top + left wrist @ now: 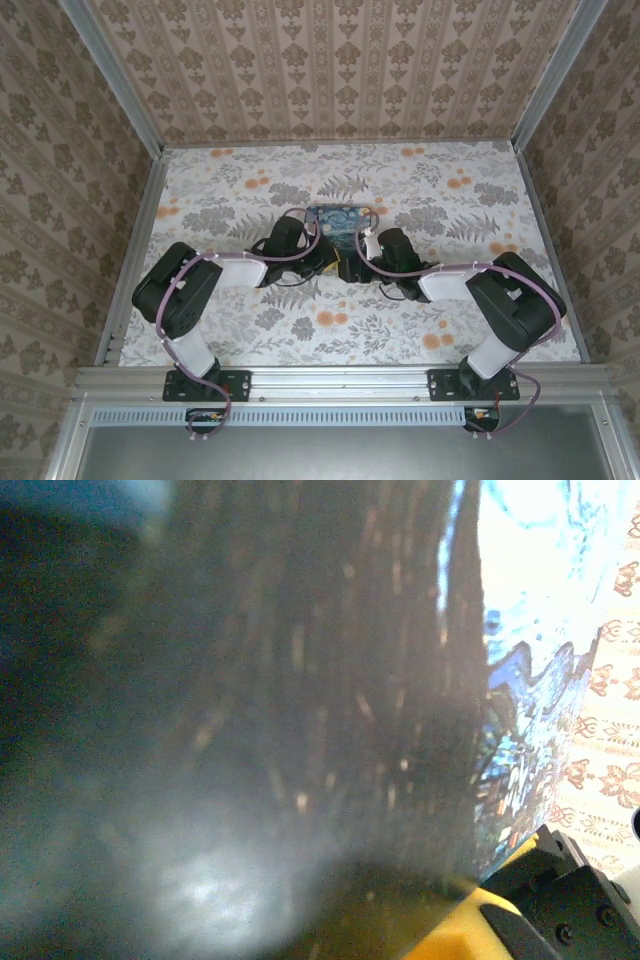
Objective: Unlock the padlock with the key
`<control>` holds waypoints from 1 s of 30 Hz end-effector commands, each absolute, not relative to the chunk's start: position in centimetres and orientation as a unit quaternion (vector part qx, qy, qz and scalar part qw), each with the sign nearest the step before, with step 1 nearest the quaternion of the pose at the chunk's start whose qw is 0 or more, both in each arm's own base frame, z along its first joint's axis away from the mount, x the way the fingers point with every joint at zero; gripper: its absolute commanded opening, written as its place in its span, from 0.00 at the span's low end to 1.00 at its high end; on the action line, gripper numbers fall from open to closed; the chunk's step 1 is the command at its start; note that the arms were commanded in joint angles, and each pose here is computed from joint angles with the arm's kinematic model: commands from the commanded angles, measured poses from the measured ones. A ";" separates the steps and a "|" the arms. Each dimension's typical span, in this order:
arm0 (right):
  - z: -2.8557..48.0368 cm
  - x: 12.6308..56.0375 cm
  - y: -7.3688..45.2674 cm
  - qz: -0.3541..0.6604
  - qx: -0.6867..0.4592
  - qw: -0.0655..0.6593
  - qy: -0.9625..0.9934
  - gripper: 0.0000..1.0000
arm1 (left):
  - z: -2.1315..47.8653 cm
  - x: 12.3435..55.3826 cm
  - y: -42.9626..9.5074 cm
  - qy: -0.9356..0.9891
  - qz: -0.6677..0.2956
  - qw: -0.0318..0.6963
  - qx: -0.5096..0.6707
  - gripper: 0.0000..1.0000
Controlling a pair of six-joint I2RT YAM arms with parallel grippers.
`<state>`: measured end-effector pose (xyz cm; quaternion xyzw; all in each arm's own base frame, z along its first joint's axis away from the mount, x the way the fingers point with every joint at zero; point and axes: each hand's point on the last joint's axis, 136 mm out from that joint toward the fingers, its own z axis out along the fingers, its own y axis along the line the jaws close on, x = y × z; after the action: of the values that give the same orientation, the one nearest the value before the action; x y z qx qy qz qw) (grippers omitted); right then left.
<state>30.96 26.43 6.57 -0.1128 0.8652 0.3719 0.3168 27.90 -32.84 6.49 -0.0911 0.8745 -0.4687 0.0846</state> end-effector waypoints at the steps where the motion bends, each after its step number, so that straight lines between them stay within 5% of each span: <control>1: 8.5 32.6 26.2 0.413 -0.066 0.344 0.841 0.57 | 6.3 26.3 -32.4 0.881 -0.462 0.061 -0.079 0.24; 14: 8.3 36.5 24.8 0.471 0.050 0.358 0.805 0.57 | 10.7 25.5 -30.5 0.889 -0.442 0.110 -0.038 0.76; 21: 6.9 34.8 24.2 0.449 0.025 0.348 0.823 0.57 | 13.2 26.8 -28.4 0.893 -0.426 0.141 -0.038 0.90; 30: 4.5 33.2 23.7 0.421 -0.003 0.324 0.847 0.55 | 14.3 28.9 -26.8 0.902 -0.400 0.160 -0.037 0.95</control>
<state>33.81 23.78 4.79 0.0161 0.8425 0.4306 0.3234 28.58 -27.19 13.56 -0.0548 0.8962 -0.4135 0.1513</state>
